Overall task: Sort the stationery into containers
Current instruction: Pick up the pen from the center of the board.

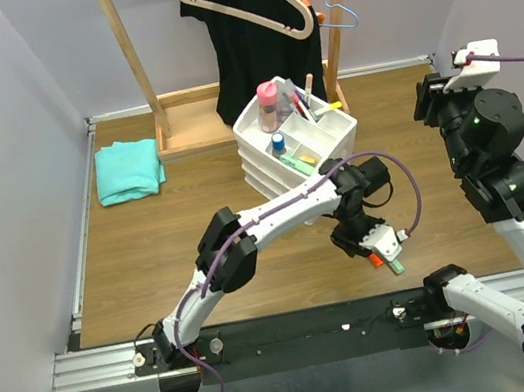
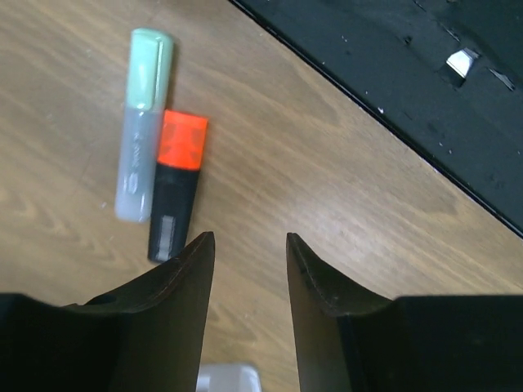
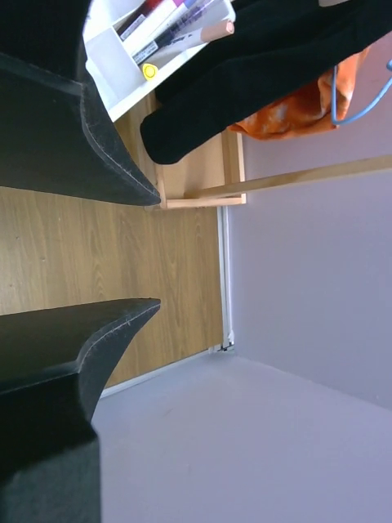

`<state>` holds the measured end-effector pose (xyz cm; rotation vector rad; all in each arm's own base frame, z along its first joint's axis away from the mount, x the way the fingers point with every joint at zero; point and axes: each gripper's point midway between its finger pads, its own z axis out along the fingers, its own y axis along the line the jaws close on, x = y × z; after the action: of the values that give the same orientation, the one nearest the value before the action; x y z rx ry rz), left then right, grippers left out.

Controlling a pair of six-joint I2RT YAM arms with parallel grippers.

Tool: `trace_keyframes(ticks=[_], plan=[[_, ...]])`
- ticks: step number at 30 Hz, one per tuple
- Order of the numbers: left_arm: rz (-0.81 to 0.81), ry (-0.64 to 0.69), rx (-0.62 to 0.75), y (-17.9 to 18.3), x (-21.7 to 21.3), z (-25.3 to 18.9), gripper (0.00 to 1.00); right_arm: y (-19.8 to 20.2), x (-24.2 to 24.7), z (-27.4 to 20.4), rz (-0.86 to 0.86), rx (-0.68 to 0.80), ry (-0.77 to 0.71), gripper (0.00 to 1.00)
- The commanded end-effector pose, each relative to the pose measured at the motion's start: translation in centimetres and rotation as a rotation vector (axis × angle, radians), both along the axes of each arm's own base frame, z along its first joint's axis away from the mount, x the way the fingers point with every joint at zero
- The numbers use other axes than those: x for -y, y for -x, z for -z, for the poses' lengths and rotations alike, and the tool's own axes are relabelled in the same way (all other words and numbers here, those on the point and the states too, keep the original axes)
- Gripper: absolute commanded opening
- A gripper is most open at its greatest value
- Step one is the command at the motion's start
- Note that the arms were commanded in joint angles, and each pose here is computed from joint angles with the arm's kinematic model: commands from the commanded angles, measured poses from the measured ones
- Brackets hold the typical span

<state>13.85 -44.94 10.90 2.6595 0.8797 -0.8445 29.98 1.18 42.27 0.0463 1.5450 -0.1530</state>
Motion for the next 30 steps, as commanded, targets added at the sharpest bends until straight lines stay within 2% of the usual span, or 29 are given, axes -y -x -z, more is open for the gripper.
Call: trace_keyframes(ticks=[1, 9, 13, 23, 30], plan=[[0.034, 0.028, -0.041, 1.3, 2.2, 2.0, 0.47, 0.6, 1.2, 0.5, 0.063, 0.026, -0.042, 0.57], [-0.005, 0.095, 0.013, 0.6, 5.6, 4.1, 0.50, 0.8, 1.1, 1.9, 0.055, 0.002, -0.055, 0.57], [-0.004, 0.088, 0.049, -0.4, 6.3, 5.4, 0.52, 0.8, 1.2, 2.7, 0.051, -0.017, -0.067, 0.57], [0.058, -0.003, 0.028, 0.4, 4.1, 8.0, 0.49, 0.2, 1.3, 4.0, 0.058, -0.049, -0.087, 0.57], [0.059, -0.046, 0.064, -0.3, 3.5, 9.8, 0.48, -0.3, 1.1, 5.1, 0.056, -0.083, -0.102, 0.57]])
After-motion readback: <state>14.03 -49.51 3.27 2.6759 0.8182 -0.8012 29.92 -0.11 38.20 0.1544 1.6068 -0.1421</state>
